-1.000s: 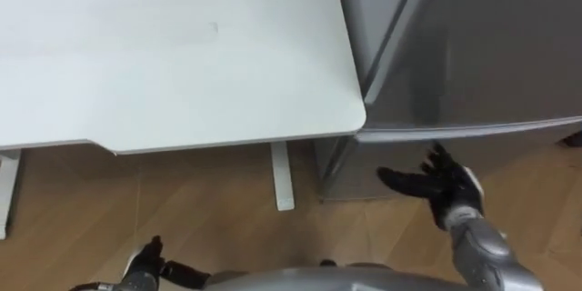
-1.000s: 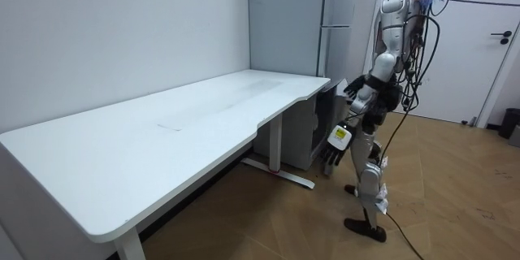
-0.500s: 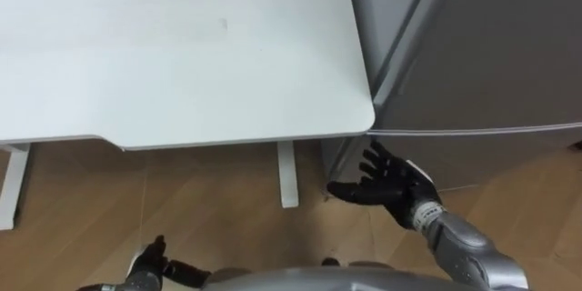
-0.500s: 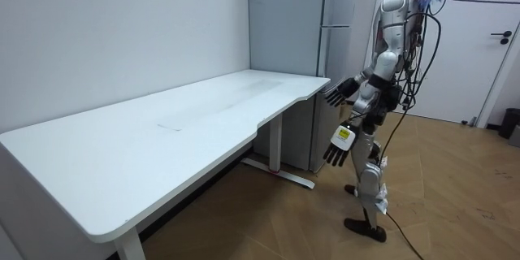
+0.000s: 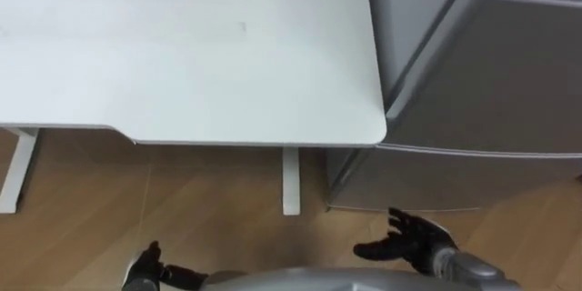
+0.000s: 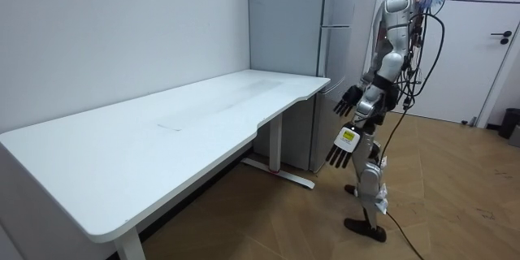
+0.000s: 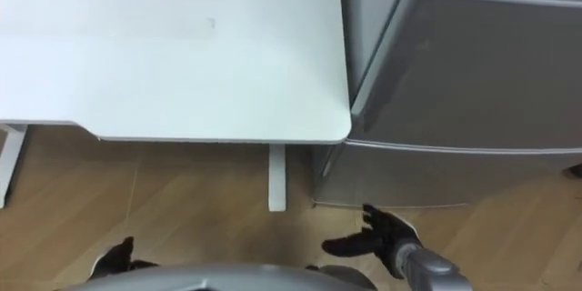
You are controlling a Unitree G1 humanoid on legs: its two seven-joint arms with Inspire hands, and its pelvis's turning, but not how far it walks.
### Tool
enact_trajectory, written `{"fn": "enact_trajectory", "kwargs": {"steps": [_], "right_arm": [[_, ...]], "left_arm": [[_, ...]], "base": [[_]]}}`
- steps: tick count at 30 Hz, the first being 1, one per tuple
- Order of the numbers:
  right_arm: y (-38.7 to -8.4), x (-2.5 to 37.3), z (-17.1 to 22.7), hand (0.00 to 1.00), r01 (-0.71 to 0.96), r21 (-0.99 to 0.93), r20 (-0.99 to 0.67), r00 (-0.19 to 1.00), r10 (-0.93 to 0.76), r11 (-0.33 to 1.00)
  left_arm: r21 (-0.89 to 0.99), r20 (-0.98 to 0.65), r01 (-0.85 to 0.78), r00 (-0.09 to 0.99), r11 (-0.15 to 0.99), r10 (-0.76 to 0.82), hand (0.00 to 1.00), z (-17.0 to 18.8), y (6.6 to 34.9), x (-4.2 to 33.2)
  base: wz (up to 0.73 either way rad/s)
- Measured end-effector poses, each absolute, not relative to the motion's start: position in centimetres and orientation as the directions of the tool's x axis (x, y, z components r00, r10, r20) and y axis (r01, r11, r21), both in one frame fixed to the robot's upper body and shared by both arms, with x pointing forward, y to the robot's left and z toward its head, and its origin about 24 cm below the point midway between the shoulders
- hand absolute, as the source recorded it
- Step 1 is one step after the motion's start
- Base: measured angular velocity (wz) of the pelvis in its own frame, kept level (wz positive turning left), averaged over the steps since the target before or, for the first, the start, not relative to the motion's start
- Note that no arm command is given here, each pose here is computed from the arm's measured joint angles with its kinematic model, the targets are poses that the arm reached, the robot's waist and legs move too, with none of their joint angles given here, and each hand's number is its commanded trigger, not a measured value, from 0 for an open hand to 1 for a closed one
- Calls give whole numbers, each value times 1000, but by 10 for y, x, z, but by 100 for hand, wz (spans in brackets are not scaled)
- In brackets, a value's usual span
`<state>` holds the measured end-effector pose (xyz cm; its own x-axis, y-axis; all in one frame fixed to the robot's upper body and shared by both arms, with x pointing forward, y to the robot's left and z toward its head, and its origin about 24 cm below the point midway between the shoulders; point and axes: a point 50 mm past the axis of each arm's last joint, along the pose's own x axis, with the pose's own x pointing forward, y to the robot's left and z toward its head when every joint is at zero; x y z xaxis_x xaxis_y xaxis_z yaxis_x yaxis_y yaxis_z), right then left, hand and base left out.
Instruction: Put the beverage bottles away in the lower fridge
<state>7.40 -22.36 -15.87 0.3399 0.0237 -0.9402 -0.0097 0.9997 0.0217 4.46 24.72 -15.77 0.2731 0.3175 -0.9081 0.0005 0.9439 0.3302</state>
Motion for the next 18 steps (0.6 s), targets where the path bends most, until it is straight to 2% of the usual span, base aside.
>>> {"fn": "enact_trajectory", "kwargs": {"steps": [2, 8, 14, 18], "right_arm": [[-228, 67, -161, 0, 60, 13, -945, 326, -7, 998], [-230, 58, -165, 0, 123, -1, -962, 271, -35, 992], [-234, 46, -167, 0, 224, 2, -974, 222, -49, 975], [-236, 41, -168, 0, 259, 1, -978, 202, -53, 966]], "left_arm": [[334, -913, -5, 248, 943, 324, 0, -159, 249, 39], [359, -916, 26, 203, 933, 346, 0, -160, 251, 29], [356, -934, 108, 67, 928, 350, 0, -163, 254, 4], [342, -939, 161, 36, 926, 341, 0, -163, 254, 0]], "base": [[0], [6], [10], [8]]}}
